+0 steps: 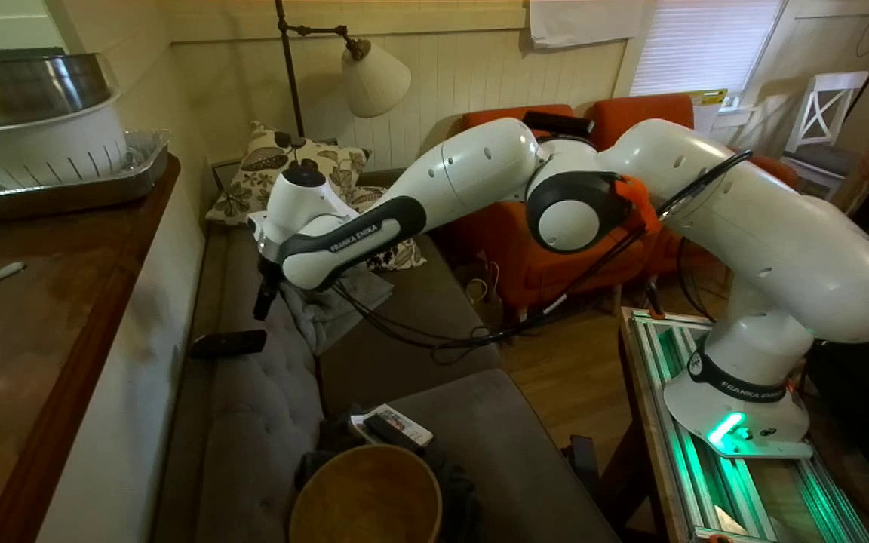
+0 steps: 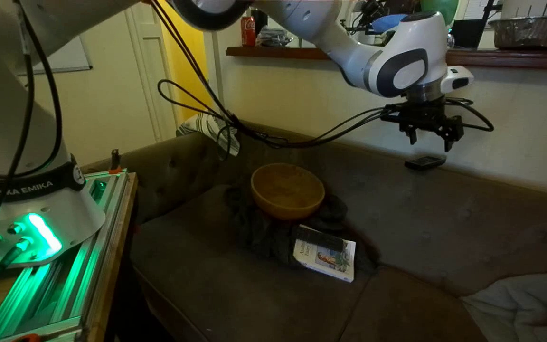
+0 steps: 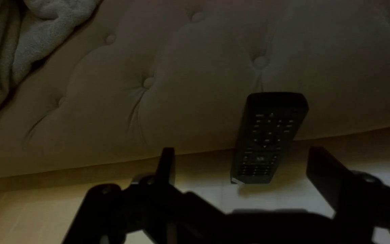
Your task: Remove the black object from the backrest of the sofa and place it inside the wooden bowl.
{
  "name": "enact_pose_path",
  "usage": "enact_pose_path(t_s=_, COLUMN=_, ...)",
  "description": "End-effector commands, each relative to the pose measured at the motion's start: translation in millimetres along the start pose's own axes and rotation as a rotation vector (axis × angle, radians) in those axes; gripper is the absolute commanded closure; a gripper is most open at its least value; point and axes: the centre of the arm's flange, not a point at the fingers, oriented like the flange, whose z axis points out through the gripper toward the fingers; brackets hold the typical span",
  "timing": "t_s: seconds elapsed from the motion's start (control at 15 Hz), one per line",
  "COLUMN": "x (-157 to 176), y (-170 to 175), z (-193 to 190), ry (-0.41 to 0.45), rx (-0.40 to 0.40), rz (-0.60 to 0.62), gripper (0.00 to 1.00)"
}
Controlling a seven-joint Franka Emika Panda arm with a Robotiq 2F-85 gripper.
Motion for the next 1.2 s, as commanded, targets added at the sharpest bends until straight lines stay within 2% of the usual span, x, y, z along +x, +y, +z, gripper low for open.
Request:
enact_pose_path(t_s=0.0, x=44.5, y=0.7, z=43.5, ry=0.005, rx=0.033, rz=-0.056, gripper=0.00)
enact_pose_path(t_s=0.2, x=49.0, y=-3.2, z=51.3, ry=0.030, rx=0.097, rz=-0.044, gripper=0.00)
enact_pose_path(t_s=0.27, x=47.0, y=-4.4, z=48.9, ry=0.006, rx=0.118, rz=-0.030, gripper=0.00)
enact_pose_path(t_s=0.33, x=8.7, y=-19.4, z=22.9, ry=0.004, rx=0.081, rz=-0.032, gripper=0.00)
enact_pose_path(t_s=0.6, x=10.7, y=-17.3, z=22.8, ry=0.002, rx=0.094, rz=-0.023, gripper=0.00)
enact_pose_path(t_s=0.67, x=13.2, y=-17.9, z=29.3, ry=0.024, rx=0.063, rz=-0.016, gripper=0.00)
enact_pose_path(t_s=1.13, x=16.8, y=-16.4, z=66.8, ry=0.146, rx=0.002, rz=-0.023, gripper=0.00)
